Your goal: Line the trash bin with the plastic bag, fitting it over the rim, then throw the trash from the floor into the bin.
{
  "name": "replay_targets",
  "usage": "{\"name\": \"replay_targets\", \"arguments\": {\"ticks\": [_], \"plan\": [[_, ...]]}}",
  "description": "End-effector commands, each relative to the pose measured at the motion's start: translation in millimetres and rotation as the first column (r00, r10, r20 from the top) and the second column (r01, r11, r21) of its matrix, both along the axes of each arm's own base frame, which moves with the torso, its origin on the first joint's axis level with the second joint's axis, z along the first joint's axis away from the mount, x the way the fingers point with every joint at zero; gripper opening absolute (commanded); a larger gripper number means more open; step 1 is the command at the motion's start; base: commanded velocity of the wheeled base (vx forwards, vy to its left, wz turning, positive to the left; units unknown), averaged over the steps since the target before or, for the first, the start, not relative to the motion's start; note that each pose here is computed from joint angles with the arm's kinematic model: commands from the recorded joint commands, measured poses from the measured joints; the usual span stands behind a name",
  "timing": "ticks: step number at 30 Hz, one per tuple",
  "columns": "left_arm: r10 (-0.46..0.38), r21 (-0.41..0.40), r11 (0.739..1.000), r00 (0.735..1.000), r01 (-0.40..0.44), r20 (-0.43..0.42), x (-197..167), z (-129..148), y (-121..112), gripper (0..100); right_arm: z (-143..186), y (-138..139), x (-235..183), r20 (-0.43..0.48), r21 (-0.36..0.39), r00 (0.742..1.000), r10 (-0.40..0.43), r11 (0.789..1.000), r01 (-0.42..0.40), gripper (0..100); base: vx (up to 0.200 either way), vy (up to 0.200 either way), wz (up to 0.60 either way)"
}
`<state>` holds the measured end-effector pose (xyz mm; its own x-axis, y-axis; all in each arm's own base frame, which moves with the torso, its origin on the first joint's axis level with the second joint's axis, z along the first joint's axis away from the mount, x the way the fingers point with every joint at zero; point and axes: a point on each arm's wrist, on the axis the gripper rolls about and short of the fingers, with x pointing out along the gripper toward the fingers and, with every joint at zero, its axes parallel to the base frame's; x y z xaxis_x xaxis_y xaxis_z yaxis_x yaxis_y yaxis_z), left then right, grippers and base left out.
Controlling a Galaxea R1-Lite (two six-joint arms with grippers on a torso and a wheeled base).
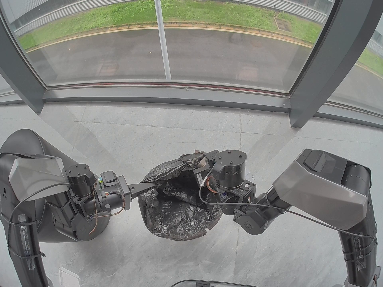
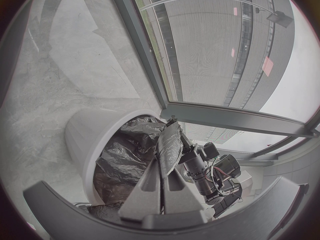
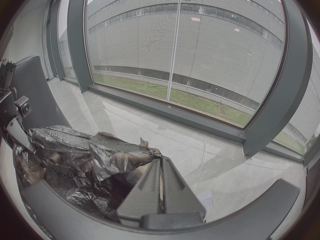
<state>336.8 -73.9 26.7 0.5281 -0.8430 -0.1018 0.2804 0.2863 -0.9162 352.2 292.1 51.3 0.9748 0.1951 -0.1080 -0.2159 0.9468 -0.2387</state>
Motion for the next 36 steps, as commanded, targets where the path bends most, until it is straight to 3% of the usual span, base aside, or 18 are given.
{"name": "replay_targets", "arguments": {"ticks": [1, 5, 6, 16, 21, 24, 27, 28, 29, 32, 33, 36], "plan": [[0.002, 0.001, 1.000, 1.000, -0.002, -0.008, 0.2, -2.7, 0.6, 0, -7.5, 0.4, 1.7, -0.010, -0.009, 1.000, -0.001, 1.000, 0.001, 0, 0.000, 0.000, 0.00], [-0.006, 0.033, 0.999, 0.999, 0.005, 0.034, -1.4, -2.9, 0.8, 0, -6.8, 0.4, 1.7, -0.009, -0.008, 1.000, -0.001, 1.000, 0.001, 0, 0.000, 0.000, 0.00], [-0.009, 0.039, 0.999, 0.999, 0.007, 0.042, -2.1, -2.8, 0.9, 100, -6.5, 0.5, 1.8, -0.008, -0.007, 1.000, -0.001, 1.000, 0.001, 0, 0.000, 0.000, 0.00], [0.007, 0.060, 0.998, 0.994, -0.014, 0.110, 0.6, 5.5, 5.9, 100, -5.8, 0.6, 3.0, -0.005, 0.000, 1.000, -0.003, 1.000, 0.003, 0, 0.000, 0.000, 0.00], [0.054, 0.089, 0.993, 0.976, -0.074, 0.209, 9.0, 30.0, 14.4, 100, -4.7, 0.0, 4.4, -0.002, 0.005, 1.000, -0.007, 1.000, 0.007, 0, 0.000, 0.000, 0.00], [0.086, 0.159, 0.979, 0.963, -0.130, 0.257, 14.1, 44.0, 17.4, 100, -4.3, 0.1, 4.6, -0.001, 0.006, 1.000, -0.007, 1.000, 0.007, 0, 0.000, 0.000, 0.00], [0.125, 0.300, 0.926, 0.936, -0.229, 0.330, 17.8, 45.9, 15.3, 100, -4.0, -0.1, 4.4, -0.001, 0.007, 1.000, -0.007, 1.000, 0.007, 0, 0.000, 0.000, 0.00], [0.125, 0.300, 0.926, 0.936, -0.229, 0.330, 17.8, 45.9, 15.3, 100, -4.0, -0.1, 4.4, -0.001, 0.007, 1.000, -0.007, 1.000, 0.007, 0, 0.000, 0.000, 0.00], [0.138, 0.439, 0.840, 0.909, -0.318, 0.393, 16.8, 42.9, 9.9, 100, -3.6, 0.1, 4.6, 0.000, 0.009, 1.000, -0.007, 1.000, 0.007, 0, 0.000, 0.000, 0.00], [0.143, 0.536, 0.740, 0.873, -0.407, 0.466, 11.6, 40.0, -1.5, 100, -3.6, 0.1, 4.6, 0.000, 0.009, 1.000, -0.007, 1.000, 0.007, 0, 0.000, 0.000, 0.00], [0.143, 0.548, 0.720, 0.863, -0.427, 0.484, 8.5, 41.0, -3.5, 100, -3.6, 0.1, 4.6, 0.000, 0.007, 1.000, -0.007, 1.000, 0.007, 0, 0.000, 0.000, 0.00], [0.121, 0.532, 0.733, 0.851, -0.424, 0.511, -3.3, 51.3, -11.8, 100, -4.3, 0.1, 4.6, -0.001, 0.007, 1.000, -0.007, 1.000, 0.007, 0, 0.000, 0.000, 0.00]]}}
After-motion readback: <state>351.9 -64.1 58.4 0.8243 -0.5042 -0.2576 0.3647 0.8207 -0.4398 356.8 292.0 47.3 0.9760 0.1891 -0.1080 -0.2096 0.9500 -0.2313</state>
